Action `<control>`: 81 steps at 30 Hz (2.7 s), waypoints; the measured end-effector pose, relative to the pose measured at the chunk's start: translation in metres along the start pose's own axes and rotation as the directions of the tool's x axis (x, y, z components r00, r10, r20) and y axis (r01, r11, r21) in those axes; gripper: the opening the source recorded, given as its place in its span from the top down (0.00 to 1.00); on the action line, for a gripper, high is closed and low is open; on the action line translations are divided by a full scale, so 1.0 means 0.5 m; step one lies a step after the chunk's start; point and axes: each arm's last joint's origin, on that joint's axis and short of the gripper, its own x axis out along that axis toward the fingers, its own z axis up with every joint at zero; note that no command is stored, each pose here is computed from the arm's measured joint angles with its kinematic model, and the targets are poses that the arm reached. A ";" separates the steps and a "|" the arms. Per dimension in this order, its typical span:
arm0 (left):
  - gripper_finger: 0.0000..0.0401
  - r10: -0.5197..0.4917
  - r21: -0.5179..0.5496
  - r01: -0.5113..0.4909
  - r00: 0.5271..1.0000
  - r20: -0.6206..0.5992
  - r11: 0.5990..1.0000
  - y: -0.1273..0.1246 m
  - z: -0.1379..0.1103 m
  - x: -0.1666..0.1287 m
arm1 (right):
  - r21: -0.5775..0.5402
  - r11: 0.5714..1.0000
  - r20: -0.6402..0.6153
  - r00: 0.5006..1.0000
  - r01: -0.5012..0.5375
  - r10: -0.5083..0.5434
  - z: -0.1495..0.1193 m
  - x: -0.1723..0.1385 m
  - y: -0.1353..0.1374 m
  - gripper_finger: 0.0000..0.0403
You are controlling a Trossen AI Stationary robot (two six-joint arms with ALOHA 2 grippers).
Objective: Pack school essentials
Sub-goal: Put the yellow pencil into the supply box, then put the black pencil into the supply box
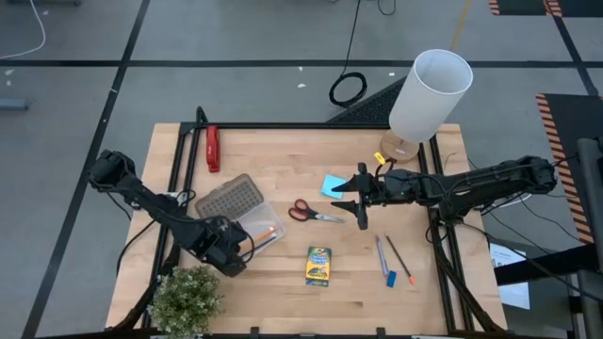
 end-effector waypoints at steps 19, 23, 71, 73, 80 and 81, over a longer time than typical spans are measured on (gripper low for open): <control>0.99 -0.030 0.009 0.032 0.985 -0.170 0.999 0.001 -0.039 -0.058 | 0.000 1.000 -0.001 1.000 0.000 0.000 -0.001 0.000 0.000 0.54; 0.99 -0.025 0.002 0.026 0.986 -0.165 1.000 0.002 -0.047 -0.056 | 0.000 1.000 -0.001 1.000 0.000 0.000 -0.001 0.000 0.000 0.54; 1.00 -0.044 0.030 0.045 0.997 -0.056 0.999 0.010 -0.045 -0.006 | 0.000 1.000 -0.002 1.000 -0.004 0.004 -0.001 0.000 0.000 0.54; 1.00 -0.039 0.032 0.041 0.996 -0.081 0.999 0.010 -0.045 -0.011 | 0.000 1.000 -0.002 1.000 -0.004 0.004 -0.001 0.000 0.000 0.54; 1.00 -0.078 0.082 0.078 0.997 0.005 0.994 -0.017 -0.037 -0.068 | -0.003 1.000 -0.002 1.000 -0.004 0.004 -0.001 0.000 0.000 0.54; 1.00 -0.082 0.091 0.080 0.996 0.025 0.993 -0.020 -0.037 -0.071 | -0.003 1.000 -0.002 1.000 -0.004 0.004 -0.001 0.000 0.000 0.54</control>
